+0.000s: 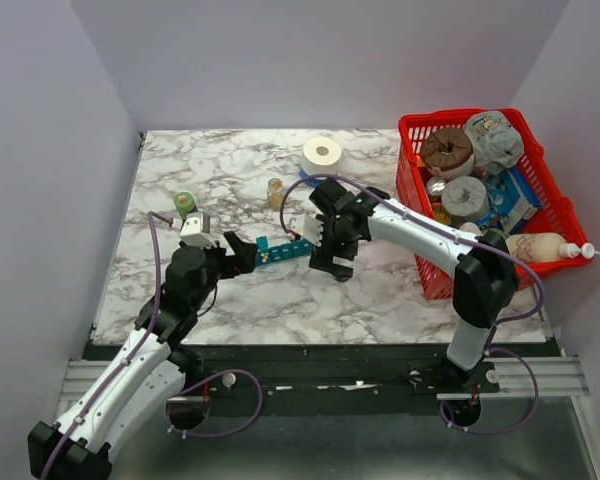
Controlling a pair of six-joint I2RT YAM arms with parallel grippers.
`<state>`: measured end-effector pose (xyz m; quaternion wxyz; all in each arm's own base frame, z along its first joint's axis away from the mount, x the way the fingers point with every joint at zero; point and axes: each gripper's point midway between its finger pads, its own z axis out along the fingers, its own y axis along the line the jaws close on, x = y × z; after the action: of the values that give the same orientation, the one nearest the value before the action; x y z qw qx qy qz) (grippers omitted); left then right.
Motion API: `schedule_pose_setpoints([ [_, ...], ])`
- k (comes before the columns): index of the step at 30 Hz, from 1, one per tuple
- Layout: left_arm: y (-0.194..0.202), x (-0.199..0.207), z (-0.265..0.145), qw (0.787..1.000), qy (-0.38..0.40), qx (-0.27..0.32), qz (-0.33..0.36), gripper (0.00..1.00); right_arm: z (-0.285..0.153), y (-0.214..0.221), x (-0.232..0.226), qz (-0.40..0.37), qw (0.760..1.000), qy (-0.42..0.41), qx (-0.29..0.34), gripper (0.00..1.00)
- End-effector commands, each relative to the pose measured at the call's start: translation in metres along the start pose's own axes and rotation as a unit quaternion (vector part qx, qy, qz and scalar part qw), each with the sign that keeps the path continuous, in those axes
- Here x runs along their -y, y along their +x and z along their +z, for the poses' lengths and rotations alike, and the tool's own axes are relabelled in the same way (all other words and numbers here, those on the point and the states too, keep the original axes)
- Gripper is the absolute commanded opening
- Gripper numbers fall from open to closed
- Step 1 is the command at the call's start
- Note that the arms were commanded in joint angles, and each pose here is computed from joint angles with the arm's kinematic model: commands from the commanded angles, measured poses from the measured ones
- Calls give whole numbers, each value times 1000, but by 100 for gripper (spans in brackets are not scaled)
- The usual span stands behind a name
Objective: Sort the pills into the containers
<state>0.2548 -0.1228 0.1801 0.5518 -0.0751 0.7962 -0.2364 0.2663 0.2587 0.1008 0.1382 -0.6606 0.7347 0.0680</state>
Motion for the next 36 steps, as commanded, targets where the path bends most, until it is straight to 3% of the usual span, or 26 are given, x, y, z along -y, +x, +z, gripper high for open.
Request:
schedule_pose_setpoints([
  [1,0,-4,-3,1000,-4,4,2,97,-29,-14,4,8,998,-3,62,100],
  [9,-5,-1,-6,1000,7,18,0,99,-59,-28,-8,-38,982,0,186,100],
  [12,-6,2,-7,1000,12,19,-1,99,-51,-22,-15,-63,975,-5,212,100],
  [22,-6,1,-9,1000,12,20,-1,99,-15,2,12,-44,983,44,172,100],
  [36,-3,2,-6,1000,14,14,-1,99,21,13,11,-27,990,12,138,98],
])
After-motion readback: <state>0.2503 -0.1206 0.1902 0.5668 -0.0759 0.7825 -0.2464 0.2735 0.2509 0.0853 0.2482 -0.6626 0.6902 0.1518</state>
